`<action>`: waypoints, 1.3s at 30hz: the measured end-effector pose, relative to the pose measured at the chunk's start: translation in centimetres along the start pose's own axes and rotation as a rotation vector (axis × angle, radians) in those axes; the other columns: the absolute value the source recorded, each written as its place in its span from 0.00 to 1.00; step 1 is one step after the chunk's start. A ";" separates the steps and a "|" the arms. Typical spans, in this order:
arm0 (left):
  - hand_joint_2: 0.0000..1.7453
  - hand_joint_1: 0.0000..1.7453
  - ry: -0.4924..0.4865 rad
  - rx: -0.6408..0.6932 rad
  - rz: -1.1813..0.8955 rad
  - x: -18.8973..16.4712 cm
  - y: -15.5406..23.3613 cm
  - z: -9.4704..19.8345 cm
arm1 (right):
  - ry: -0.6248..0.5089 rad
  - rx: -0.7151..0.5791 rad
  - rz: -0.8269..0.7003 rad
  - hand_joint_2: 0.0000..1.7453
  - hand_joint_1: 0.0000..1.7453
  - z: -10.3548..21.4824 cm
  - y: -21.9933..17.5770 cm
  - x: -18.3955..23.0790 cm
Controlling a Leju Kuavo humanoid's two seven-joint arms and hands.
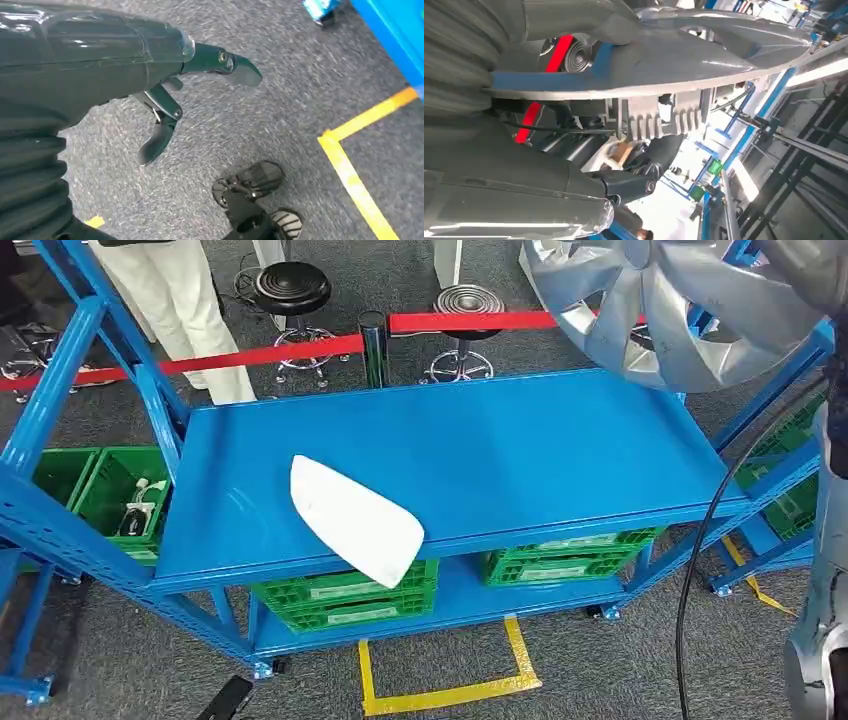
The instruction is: Take the parts from the cabinet and place them on the table.
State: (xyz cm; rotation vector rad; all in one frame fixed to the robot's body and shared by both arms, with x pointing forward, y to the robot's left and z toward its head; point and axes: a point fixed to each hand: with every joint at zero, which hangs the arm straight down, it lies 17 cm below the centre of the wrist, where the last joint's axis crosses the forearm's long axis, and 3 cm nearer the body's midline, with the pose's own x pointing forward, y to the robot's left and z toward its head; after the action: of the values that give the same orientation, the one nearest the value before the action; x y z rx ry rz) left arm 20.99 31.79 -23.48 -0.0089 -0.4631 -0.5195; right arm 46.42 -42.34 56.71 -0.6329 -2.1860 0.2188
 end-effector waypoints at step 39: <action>1.00 0.00 -0.052 0.130 0.229 -2.0 5.8 1.9 | -0.154 0.399 -0.765 1.00 1.00 2.4 9.5 9.3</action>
State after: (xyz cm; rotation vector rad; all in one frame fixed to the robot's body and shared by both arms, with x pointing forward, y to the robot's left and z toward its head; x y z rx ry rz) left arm 21.46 37.99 -22.01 0.0493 -0.5388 -0.2642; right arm 43.11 -29.35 58.04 0.4597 -2.2738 0.2848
